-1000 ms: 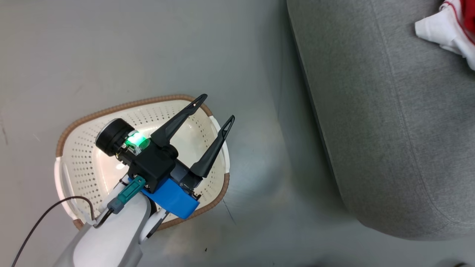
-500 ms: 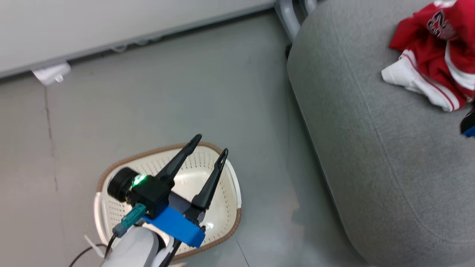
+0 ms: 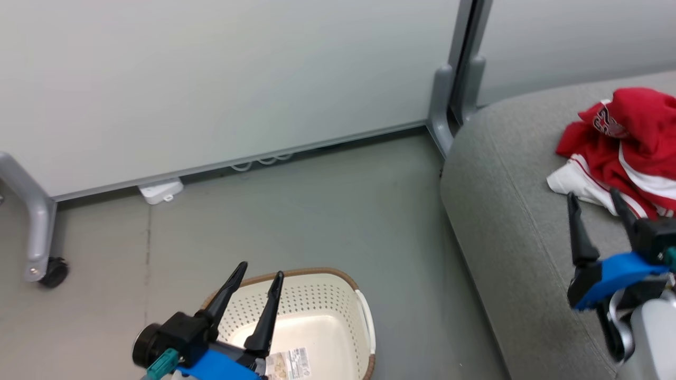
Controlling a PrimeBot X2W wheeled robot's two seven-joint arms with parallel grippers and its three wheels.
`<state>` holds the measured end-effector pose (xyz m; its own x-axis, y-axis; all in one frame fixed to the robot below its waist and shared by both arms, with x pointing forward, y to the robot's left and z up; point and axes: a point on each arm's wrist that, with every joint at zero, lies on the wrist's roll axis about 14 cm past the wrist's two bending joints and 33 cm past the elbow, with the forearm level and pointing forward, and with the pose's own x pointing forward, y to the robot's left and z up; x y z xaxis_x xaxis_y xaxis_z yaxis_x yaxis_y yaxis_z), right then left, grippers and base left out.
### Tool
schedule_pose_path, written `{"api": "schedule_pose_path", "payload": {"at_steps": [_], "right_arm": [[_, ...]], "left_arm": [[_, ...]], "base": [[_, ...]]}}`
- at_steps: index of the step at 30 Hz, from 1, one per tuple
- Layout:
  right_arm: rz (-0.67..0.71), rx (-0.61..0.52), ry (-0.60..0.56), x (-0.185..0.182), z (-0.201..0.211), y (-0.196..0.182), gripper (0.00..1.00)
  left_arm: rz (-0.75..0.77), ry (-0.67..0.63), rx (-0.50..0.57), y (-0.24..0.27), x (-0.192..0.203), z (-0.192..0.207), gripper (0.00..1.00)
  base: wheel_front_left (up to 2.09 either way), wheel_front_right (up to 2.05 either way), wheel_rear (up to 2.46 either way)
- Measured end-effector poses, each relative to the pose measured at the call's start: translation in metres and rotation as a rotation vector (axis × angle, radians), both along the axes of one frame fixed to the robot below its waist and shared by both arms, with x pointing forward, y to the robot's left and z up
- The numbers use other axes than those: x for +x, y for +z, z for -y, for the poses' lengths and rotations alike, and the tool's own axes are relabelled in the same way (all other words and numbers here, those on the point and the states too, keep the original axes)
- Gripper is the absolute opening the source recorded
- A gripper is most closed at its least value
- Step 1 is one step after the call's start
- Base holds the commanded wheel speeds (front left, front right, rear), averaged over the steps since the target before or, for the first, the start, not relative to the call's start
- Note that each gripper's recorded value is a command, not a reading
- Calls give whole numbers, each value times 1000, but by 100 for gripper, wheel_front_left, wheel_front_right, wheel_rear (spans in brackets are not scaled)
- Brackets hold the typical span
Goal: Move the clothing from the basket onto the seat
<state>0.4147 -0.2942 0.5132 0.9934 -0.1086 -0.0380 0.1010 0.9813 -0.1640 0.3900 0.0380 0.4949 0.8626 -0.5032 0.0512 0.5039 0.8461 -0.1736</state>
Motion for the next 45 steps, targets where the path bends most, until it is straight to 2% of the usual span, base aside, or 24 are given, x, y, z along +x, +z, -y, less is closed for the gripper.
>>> {"api": "schedule_pose_path", "payload": {"at_steps": [9,16,27,45], "right_arm": [[-11,68,148,-29,-76,-10,100],[-10,131,229,-39,-119,-11,100],[-21,146,254,-47,-136,-16,100],[-32,165,237,-49,-135,-23,100]], "left_arm": [[-3,229,-4,1,-19,-68,100],[-17,339,0,-4,-32,-102,100],[-28,444,-9,-8,-40,-133,100],[-52,451,-3,-15,-38,-134,100]], "base": [[0,0,0],[0,0,0],[0,0,0],[0,0,0]]}}
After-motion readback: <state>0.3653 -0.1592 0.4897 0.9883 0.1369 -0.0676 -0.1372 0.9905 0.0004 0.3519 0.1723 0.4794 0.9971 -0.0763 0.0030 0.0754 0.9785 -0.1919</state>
